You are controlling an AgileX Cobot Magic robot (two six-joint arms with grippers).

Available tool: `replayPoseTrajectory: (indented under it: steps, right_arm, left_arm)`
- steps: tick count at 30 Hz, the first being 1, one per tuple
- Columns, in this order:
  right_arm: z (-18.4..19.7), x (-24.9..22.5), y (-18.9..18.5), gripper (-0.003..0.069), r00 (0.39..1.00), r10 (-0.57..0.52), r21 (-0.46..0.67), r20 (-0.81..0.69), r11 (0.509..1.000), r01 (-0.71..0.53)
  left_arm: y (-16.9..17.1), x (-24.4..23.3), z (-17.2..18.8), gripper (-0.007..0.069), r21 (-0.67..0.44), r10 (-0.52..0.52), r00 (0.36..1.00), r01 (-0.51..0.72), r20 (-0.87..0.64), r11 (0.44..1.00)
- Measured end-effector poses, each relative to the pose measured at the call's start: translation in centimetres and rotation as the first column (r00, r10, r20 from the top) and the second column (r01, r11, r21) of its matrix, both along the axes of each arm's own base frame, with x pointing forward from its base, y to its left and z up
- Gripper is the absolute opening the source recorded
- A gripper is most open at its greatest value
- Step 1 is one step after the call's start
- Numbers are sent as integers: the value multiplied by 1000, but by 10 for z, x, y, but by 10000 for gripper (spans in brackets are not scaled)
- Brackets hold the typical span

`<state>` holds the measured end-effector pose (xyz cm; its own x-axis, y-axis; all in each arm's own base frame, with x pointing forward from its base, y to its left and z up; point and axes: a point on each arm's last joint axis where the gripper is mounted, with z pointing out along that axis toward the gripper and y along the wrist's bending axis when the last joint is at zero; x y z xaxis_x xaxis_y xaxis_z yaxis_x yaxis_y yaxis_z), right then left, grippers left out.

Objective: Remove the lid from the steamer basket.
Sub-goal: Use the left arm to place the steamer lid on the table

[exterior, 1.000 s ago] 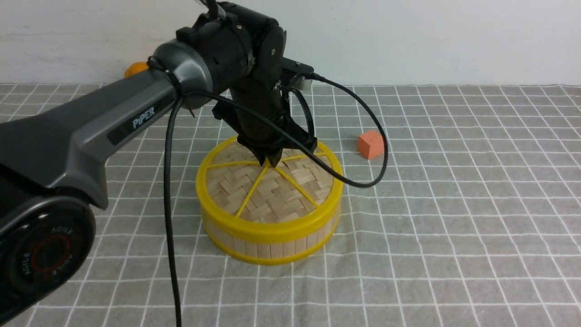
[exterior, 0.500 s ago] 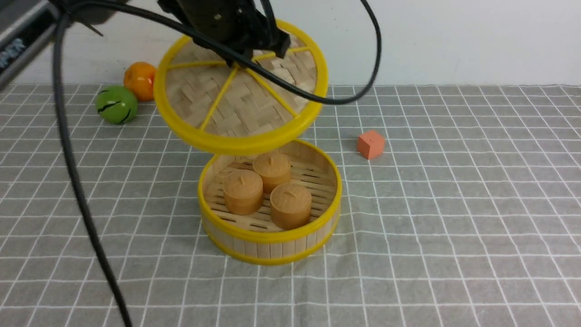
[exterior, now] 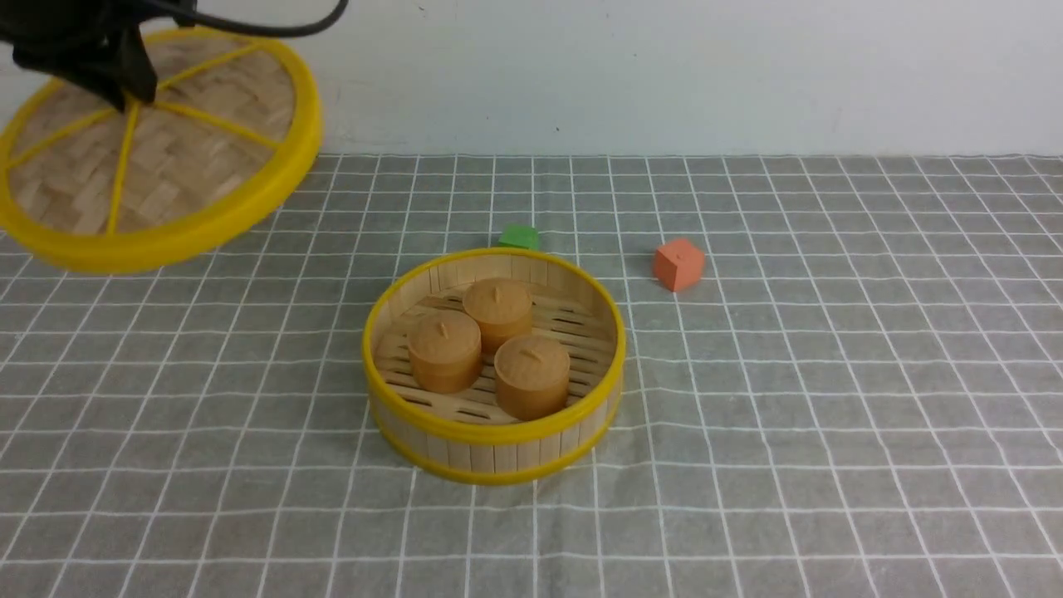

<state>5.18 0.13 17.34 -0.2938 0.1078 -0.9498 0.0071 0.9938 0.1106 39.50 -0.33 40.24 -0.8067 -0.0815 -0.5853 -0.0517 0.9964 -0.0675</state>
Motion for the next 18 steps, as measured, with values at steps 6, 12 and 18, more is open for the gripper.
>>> replayPoseTrajectory:
  steps: [6, 12, 18]
  right_arm:
    - [0, 0, 0, 242, 1000, 0, 0, 0, 1000, 0]
    - [0, 0, 0, 242, 1000, 0, 0, 0, 1000, 0]
    - [0, 0, 0, 242, 1000, 0, 0, 0, 1000, 0]
  left_arm:
    - [5, 11, -71, 109, 46, 23, 998, -20, -57, 999]
    - [10, 12, -125, 109, 74, 86, 992, -78, -98, 994]
    - [5, 19, -159, 109, 4, 104, 984, -104, -147, 995]
